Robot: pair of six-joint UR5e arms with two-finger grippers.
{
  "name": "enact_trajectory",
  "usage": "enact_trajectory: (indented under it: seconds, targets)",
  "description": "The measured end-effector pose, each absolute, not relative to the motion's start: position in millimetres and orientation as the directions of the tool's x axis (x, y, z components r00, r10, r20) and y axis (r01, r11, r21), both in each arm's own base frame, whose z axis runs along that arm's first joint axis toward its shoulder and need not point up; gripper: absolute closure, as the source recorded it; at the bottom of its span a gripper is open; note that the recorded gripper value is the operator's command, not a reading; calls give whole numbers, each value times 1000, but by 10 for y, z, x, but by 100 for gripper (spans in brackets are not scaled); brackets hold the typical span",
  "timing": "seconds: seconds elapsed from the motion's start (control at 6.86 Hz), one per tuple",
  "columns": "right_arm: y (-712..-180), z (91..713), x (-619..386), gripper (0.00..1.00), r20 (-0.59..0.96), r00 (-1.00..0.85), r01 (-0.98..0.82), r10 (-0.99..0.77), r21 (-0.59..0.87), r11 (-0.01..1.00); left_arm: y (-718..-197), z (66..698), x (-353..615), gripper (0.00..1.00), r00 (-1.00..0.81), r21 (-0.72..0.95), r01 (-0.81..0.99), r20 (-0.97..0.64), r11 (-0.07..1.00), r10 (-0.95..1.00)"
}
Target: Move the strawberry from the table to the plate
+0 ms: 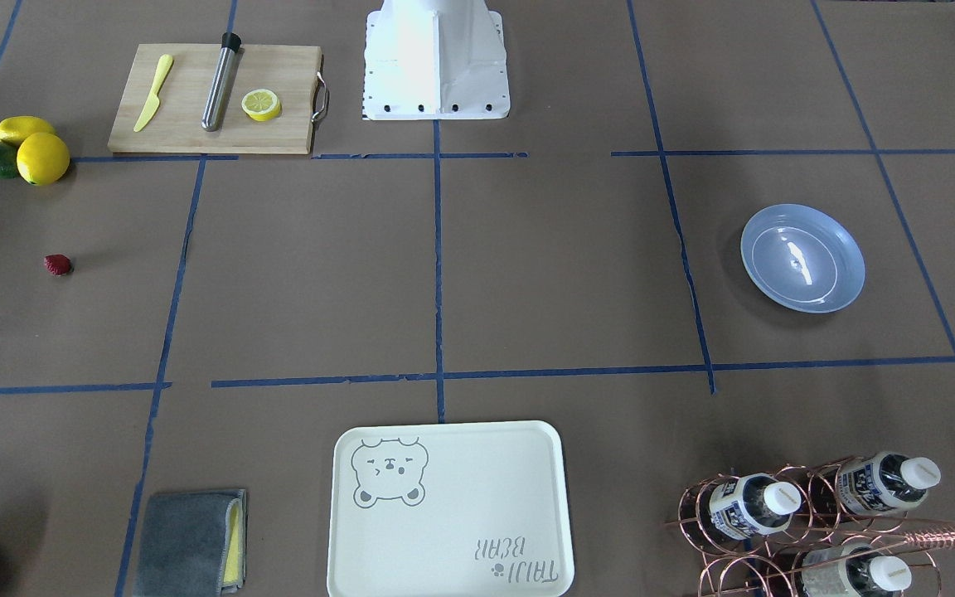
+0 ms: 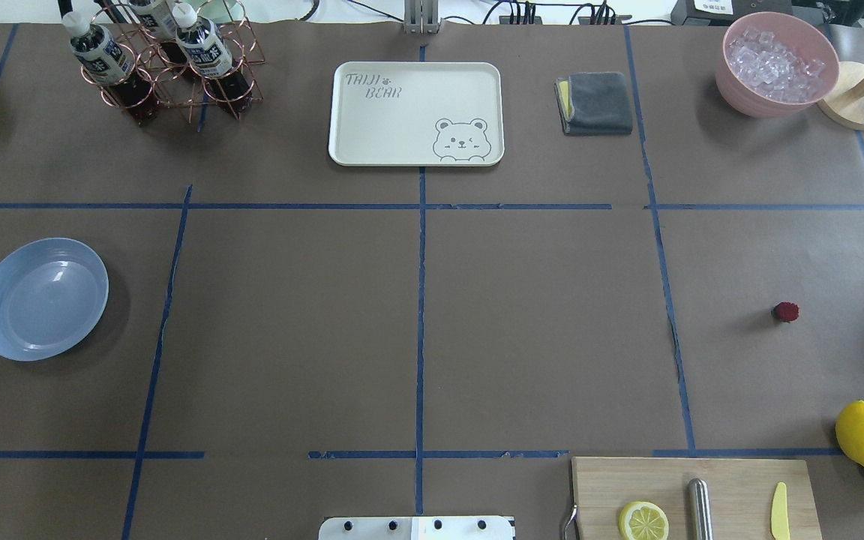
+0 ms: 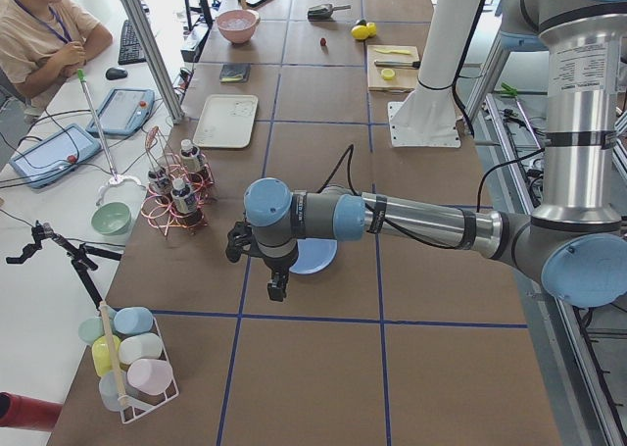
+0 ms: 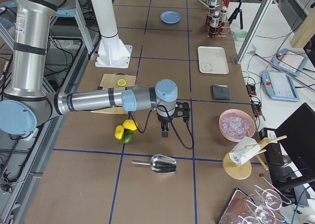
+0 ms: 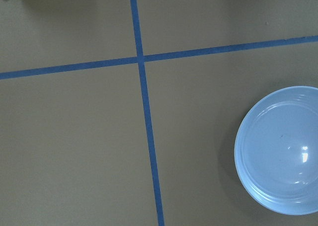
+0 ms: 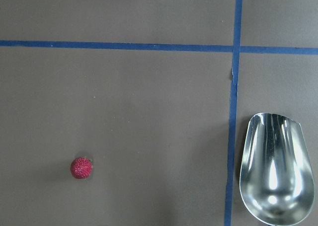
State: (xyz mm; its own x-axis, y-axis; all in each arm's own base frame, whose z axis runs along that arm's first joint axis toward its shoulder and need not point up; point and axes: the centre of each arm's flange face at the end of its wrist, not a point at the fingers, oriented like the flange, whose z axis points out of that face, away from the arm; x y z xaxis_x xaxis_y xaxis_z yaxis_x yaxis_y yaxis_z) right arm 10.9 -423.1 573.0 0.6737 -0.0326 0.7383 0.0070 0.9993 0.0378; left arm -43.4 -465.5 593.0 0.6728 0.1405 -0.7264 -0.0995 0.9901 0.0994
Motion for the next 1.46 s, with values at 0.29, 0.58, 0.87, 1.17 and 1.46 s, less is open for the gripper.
enact_trajectory:
  seconds: [0.29, 0.58, 0.87, 1.17, 1.46]
  targets:
    - [-4223, 5722, 110, 0, 739, 673, 7, -34, 39, 999, -4726, 5888, -428, 0, 674, 119, -100, -723, 988, 155]
    - [-4214, 5718, 110, 0, 740, 672, 7, -34, 39, 999, -4735, 5877, -422, 0, 674, 126, -102, -721, 987, 162]
    - [-4199, 5725, 111, 0, 740, 672, 7, -32, 37, 999, -4735, 5828, -414, 0, 670, 136, -103, -722, 985, 170]
    - [-4195, 5710, 112, 0, 740, 672, 7, -34, 40, 999, -4735, 5683, -275, 0, 628, 161, -123, -752, 979, 203]
    - [-4194, 5675, 111, 0, 741, 670, 7, -40, 48, 999, -4745, 5656, -153, 0, 605, 174, -143, -764, 974, 225]
